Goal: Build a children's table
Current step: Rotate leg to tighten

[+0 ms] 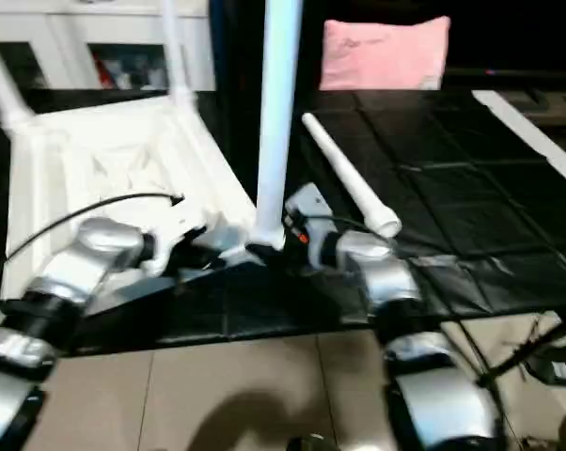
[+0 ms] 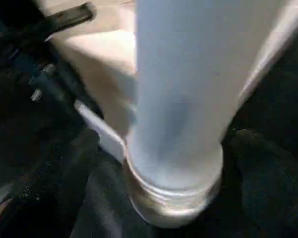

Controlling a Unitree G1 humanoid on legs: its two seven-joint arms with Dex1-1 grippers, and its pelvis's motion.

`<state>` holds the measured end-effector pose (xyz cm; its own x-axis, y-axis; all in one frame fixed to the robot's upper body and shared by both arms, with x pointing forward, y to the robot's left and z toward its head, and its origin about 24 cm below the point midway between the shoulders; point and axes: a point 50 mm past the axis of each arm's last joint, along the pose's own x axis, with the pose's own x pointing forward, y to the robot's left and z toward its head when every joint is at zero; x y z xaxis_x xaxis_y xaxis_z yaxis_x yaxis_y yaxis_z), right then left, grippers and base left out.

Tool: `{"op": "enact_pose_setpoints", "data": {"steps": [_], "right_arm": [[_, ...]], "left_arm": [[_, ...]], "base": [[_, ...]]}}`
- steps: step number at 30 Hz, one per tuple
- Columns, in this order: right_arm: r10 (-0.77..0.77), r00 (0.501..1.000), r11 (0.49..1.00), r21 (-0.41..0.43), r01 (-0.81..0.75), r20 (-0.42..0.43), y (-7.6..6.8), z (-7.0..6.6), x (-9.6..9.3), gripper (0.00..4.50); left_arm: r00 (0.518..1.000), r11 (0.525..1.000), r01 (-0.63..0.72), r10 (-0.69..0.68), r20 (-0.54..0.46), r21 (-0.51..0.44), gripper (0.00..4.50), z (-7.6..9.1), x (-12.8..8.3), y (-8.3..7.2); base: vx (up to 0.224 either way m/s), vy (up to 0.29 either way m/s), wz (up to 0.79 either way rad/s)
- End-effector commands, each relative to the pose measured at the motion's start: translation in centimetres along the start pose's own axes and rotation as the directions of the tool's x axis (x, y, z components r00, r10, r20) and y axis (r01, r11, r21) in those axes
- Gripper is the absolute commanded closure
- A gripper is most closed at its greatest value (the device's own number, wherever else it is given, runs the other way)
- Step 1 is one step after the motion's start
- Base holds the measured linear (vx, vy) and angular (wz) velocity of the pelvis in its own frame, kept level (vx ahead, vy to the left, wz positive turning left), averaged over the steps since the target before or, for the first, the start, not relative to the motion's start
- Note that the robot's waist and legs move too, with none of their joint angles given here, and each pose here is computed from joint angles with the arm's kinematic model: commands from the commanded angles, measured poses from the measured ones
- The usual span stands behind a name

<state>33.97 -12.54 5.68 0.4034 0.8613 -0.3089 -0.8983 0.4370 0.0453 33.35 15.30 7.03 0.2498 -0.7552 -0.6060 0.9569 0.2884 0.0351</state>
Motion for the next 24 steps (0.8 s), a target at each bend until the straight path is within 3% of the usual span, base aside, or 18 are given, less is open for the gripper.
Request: {"op": "enact_pose_setpoints", "data": {"steps": [1,13,24], "right_arm": [[0.073,0.997,0.996,-0.048,-0.074,-0.017,0.3,0.3,-0.5,0.02],[0.324,0.945,0.942,-0.074,-0.326,-0.041,1.0,0.6,-2.1,0.18],[0.374,0.922,0.922,-0.067,-0.382,-0.1,1.3,-0.1,-2.1,1.2]], "left_arm": [[0.992,0.989,0.12,-0.123,0.036,0.084,4.5,1.6,0.4,-0.6],[0.96,0.95,0.28,-0.279,-0.031,0.139,4.5,1.5,0.4,-1.3],[0.956,0.945,0.294,-0.291,-0.04,0.145,4.5,1.2,0.3,-1.3]], "base": [[0.0,0.0,0.0],[0.0,0.0,0.0],[0.0,0.0,0.0]]}}
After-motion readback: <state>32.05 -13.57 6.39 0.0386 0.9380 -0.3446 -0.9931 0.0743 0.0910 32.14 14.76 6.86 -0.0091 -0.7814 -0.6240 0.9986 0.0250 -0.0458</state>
